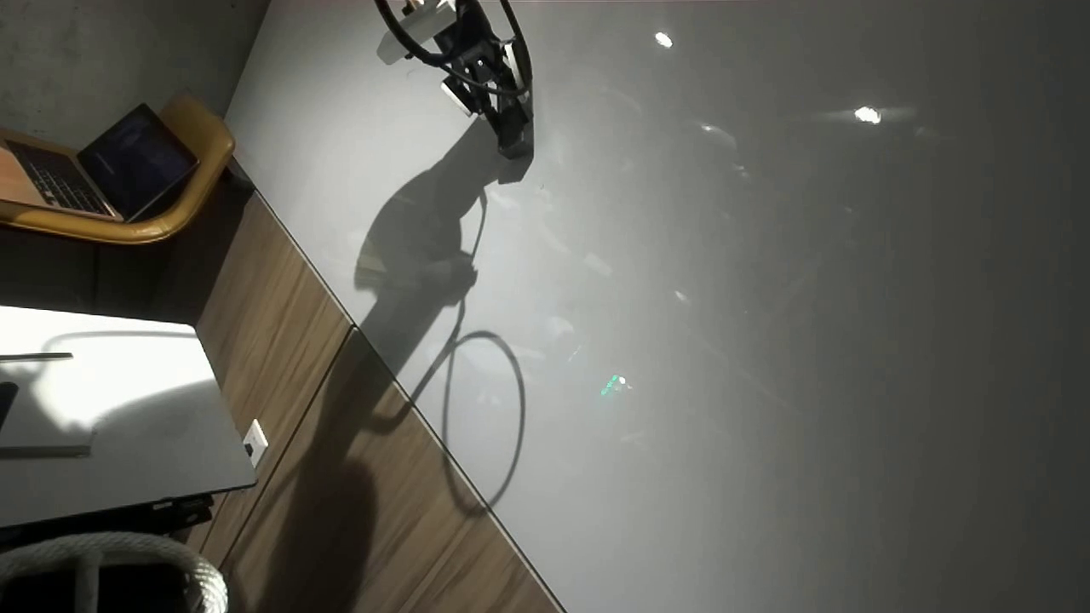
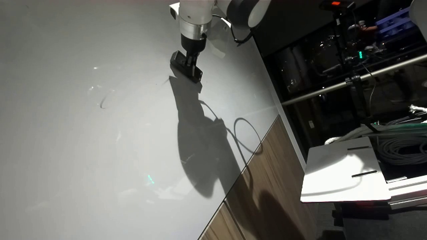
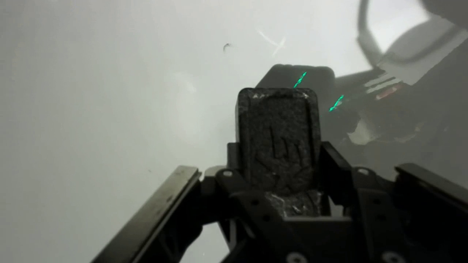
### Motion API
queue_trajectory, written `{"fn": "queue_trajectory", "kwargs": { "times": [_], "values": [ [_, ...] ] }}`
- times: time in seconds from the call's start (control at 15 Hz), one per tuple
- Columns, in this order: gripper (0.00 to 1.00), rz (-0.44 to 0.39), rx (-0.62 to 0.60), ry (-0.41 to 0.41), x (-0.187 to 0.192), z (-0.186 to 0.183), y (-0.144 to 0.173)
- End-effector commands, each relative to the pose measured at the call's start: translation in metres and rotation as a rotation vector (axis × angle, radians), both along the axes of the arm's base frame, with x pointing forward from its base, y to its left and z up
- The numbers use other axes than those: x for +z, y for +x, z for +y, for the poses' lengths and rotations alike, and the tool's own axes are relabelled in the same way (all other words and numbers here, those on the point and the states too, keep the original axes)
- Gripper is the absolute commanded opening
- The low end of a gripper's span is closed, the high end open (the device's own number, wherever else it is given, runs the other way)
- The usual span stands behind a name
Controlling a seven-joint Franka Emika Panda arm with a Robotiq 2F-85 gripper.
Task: Pick up the eraser from the table and use it to wipe the white board then place it back on the table.
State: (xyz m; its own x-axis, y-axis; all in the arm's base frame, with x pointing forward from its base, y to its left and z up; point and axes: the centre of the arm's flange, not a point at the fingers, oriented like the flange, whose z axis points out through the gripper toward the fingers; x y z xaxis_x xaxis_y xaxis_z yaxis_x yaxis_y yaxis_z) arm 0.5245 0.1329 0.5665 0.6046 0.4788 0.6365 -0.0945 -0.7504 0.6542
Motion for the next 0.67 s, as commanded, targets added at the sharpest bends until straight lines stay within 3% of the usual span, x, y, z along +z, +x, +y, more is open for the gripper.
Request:
{"fn": "queue_trajectory", "kwargs": {
  "times": [0.0, 0.27, 0.6],
  "values": [
    [0.29, -0.06, 0.005, 0.007, 0.006, -0.01, -0.003],
    [0.29, -0.061, 0.031, 0.036, 0.013, -0.003, 0.009],
    [0.29, -0.038, 0.078, 0.027, 0.019, 0.045, 0.024]
  ]
}}
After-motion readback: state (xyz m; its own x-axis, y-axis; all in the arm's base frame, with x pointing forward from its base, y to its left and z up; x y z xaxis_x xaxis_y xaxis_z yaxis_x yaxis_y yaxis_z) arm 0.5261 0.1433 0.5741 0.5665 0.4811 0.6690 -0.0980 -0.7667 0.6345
